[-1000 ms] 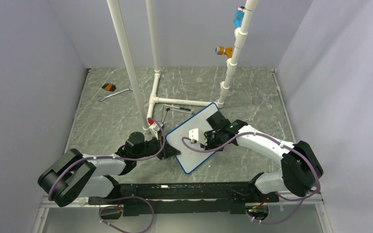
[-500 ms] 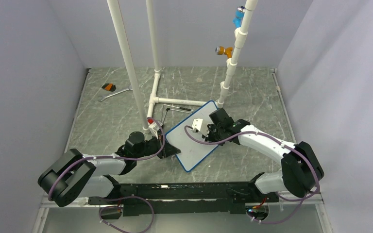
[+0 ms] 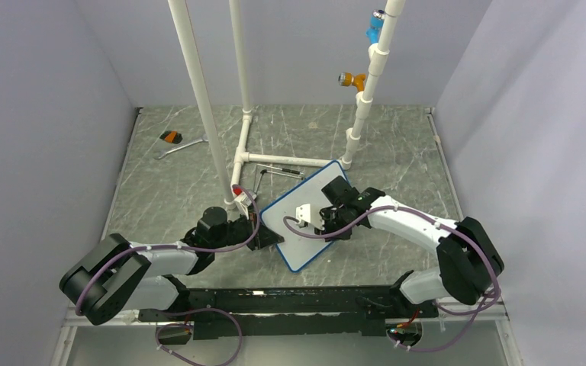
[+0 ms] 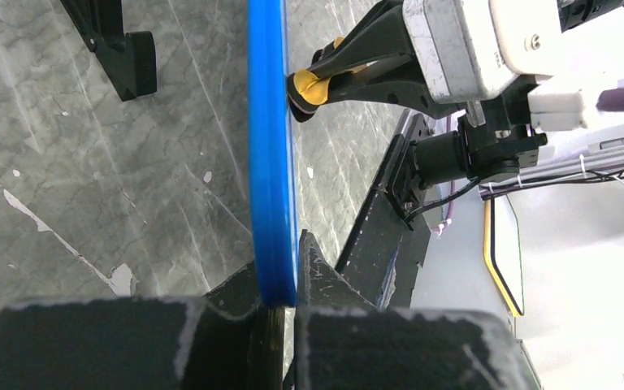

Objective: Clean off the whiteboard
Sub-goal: Erase the whiteboard at the center of the board.

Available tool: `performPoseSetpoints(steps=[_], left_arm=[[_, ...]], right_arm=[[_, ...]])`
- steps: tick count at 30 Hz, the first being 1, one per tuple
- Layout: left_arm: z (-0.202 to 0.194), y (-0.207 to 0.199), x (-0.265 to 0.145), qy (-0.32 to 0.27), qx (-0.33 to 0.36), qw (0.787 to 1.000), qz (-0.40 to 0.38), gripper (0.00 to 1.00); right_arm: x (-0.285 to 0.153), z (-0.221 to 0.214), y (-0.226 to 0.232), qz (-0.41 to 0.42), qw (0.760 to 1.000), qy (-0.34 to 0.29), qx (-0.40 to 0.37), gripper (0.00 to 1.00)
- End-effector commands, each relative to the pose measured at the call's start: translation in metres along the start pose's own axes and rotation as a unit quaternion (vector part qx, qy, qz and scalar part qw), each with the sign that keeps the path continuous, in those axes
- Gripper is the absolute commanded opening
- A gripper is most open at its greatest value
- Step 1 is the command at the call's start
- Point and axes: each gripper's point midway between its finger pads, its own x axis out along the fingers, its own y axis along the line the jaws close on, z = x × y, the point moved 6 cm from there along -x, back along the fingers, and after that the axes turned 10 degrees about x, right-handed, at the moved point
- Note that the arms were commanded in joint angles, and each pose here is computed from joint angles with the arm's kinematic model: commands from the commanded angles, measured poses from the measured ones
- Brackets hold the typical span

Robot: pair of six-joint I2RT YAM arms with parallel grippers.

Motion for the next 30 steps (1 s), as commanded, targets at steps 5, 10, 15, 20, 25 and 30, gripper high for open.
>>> performPoseSetpoints(steps=[5, 10, 15, 20, 25, 30], left_arm=[[0.009, -0.024, 0.0, -0.002, 0.027, 0.997, -0.073, 0.0], [0.009, -0.024, 0.001, -0.001, 0.027, 0.997, -0.076, 0.0], [0.009, -0.024, -0.001, -0.003, 0.029, 0.997, -0.074, 0.0], [0.01, -0.025, -0.001, -0.004, 0.029, 0.997, -0.075, 0.0], [0.009, -0.025, -0.002, -0.004, 0.032, 0.997, -0.072, 0.0], [0.009, -0.025, 0.0, -0.001, 0.03, 0.997, -0.075, 0.0]], right_arm=[[-0.022, 0.014, -0.059, -0.194, 0.974, -0.065, 0.1, 0.0], [-0.022, 0.006, -0.062, -0.194, 0.973, -0.049, 0.115, 0.0], [-0.013, 0.008, -0.034, -0.073, 0.994, -0.049, 0.059, 0.0], [-0.003, 0.014, -0.007, 0.007, 0.999, -0.041, 0.008, 0.0], [-0.024, 0.019, -0.057, -0.14, 0.979, -0.094, 0.116, 0.0], [-0.044, 0.002, -0.087, -0.256, 0.938, -0.124, 0.198, 0.0]])
